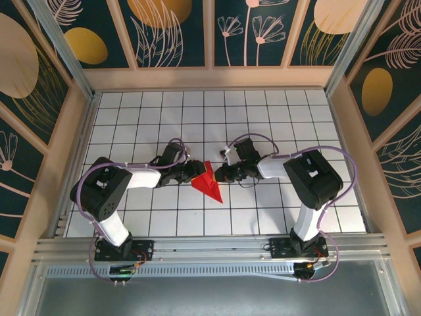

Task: Fold a paper plane with a square sheet of paper (fold left side to right side)
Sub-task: Fourth fold the wing at the center of the table.

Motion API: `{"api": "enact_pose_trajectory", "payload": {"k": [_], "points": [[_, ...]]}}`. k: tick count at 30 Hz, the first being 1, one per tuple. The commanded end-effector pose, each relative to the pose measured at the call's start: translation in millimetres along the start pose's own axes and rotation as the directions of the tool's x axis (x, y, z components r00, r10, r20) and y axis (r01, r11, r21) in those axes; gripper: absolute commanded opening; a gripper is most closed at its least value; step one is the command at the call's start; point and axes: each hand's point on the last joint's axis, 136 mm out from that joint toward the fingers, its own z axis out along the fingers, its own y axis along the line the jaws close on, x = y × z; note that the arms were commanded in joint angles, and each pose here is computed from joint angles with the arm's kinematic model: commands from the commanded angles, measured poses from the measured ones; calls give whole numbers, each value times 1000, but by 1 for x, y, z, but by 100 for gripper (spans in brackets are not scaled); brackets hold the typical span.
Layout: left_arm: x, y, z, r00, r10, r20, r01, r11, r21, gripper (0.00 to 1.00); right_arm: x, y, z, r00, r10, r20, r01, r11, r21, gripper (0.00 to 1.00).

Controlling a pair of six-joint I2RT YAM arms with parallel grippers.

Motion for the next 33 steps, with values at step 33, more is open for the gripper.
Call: {"api": "enact_pose_trajectory", "payload": {"k": [33], "points": [[1,24,-2,1000,10,13,-9,993,-114,46,19,-39,19,996,33,-81,-21,989,148,0]]}}
